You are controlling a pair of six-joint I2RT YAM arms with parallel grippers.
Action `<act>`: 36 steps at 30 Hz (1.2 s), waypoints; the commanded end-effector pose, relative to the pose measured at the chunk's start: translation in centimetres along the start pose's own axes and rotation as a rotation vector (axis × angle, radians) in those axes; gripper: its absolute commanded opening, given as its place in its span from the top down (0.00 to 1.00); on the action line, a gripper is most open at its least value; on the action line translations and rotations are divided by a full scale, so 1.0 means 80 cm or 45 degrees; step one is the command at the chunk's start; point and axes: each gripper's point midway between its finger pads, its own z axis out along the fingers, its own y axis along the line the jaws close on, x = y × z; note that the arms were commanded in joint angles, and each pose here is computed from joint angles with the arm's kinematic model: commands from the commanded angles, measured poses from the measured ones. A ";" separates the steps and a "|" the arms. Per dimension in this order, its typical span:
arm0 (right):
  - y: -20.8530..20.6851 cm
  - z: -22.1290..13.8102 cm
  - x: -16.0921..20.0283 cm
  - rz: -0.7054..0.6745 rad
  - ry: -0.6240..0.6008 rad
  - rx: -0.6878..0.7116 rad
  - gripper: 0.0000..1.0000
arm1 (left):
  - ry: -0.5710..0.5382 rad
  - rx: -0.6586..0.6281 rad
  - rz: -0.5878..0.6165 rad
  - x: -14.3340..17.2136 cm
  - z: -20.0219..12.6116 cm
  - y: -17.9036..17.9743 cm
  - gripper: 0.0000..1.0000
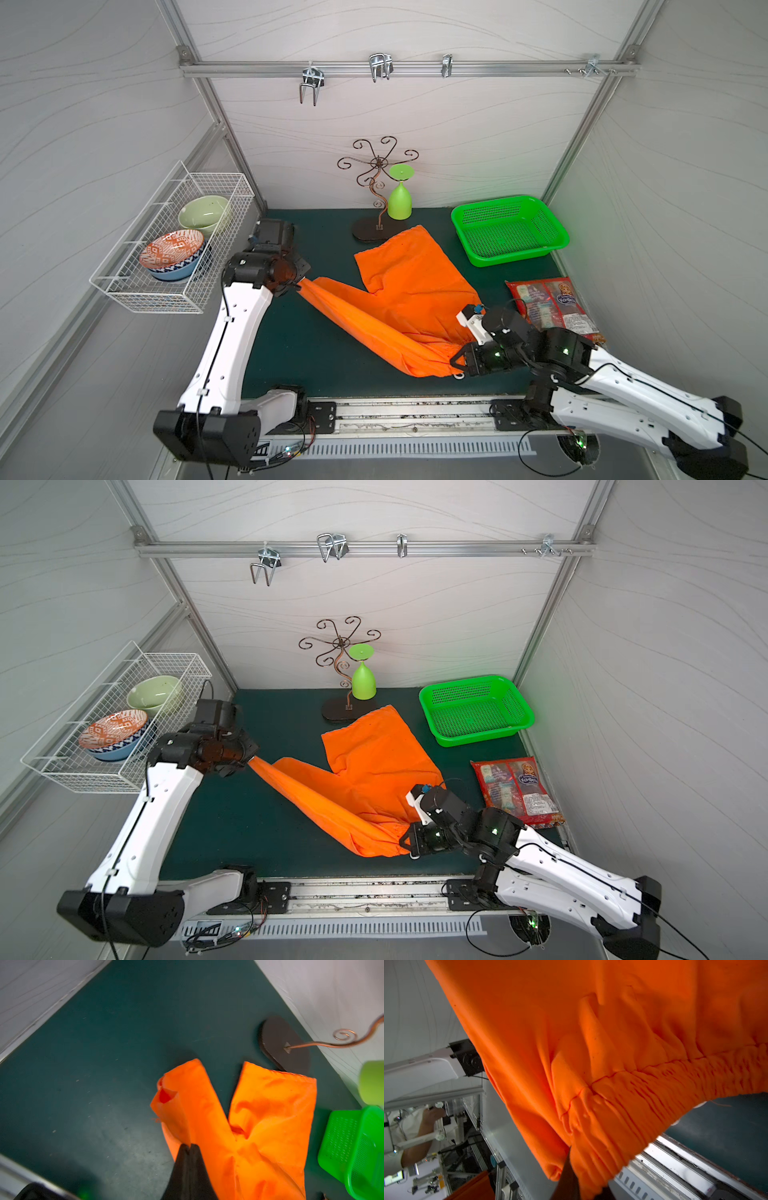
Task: Roll up the shorts
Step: Fold the shorts at the center of the board.
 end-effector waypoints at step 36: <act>-0.096 -0.103 -0.036 0.337 -0.482 0.328 1.00 | -0.567 0.249 0.303 -0.117 -0.071 -0.232 1.00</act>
